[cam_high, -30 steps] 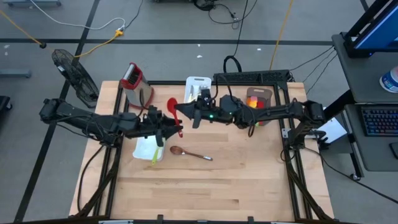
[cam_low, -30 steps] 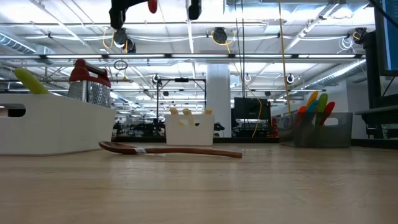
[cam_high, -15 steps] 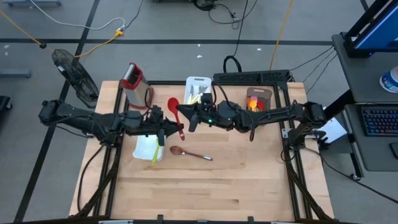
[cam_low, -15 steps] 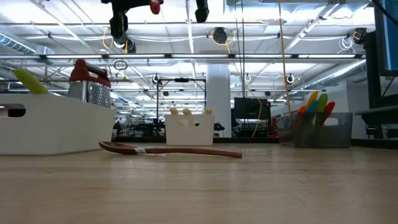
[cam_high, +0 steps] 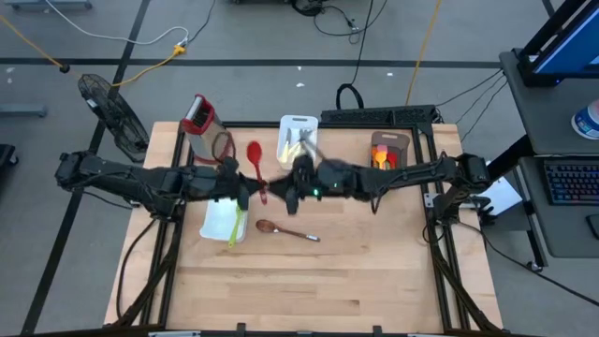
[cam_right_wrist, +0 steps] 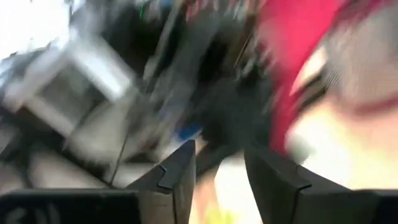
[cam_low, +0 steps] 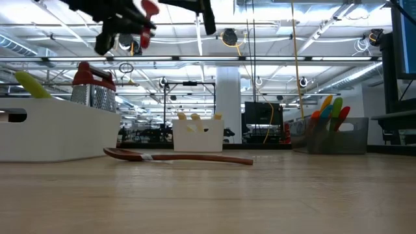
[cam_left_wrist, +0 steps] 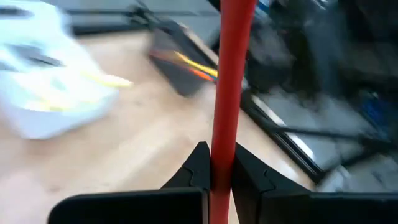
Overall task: Pick & Place Kitchen Items
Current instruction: Put the red serving spoon into the bottom white bin
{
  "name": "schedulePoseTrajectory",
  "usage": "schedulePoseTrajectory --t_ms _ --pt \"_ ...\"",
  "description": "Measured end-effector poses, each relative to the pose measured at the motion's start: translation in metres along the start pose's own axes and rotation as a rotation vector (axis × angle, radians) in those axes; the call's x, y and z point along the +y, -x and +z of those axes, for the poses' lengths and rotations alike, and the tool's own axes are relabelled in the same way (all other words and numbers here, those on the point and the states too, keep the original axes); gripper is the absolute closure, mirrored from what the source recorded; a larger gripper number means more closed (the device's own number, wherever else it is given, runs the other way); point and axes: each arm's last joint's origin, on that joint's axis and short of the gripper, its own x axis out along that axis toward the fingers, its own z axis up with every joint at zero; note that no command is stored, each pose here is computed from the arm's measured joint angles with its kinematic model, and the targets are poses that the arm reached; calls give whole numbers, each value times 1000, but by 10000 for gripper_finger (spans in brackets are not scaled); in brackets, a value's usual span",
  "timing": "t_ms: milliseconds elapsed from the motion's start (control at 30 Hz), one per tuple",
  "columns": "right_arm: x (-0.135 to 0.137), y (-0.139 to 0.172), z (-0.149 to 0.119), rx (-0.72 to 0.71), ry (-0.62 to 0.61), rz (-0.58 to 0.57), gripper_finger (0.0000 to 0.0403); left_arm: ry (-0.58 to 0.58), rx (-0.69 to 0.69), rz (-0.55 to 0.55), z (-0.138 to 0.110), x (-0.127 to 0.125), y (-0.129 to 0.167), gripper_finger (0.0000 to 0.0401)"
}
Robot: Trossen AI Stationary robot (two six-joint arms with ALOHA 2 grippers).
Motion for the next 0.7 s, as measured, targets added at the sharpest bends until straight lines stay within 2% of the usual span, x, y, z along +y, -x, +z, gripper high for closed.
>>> schedulePoseTrajectory --t_ms 133,233,300,433,633,700 --pt "-3 1 -10 127 -15 22 257 55 45 113 -1 13 18 378" --pt "-8 1 -17 152 -33 14 255 141 57 154 2 21 35 378" --pt "-10 2 -24 174 -31 10 257 224 95 129 3 23 45 378" --pt "-12 4 -27 186 -32 13 260 388 260 138 -4 31 61 378" --pt "-12 4 -26 199 -27 54 258 583 566 303 -24 44 74 378" --pt "-11 4 -27 216 -29 76 257 637 638 317 -27 43 75 378"
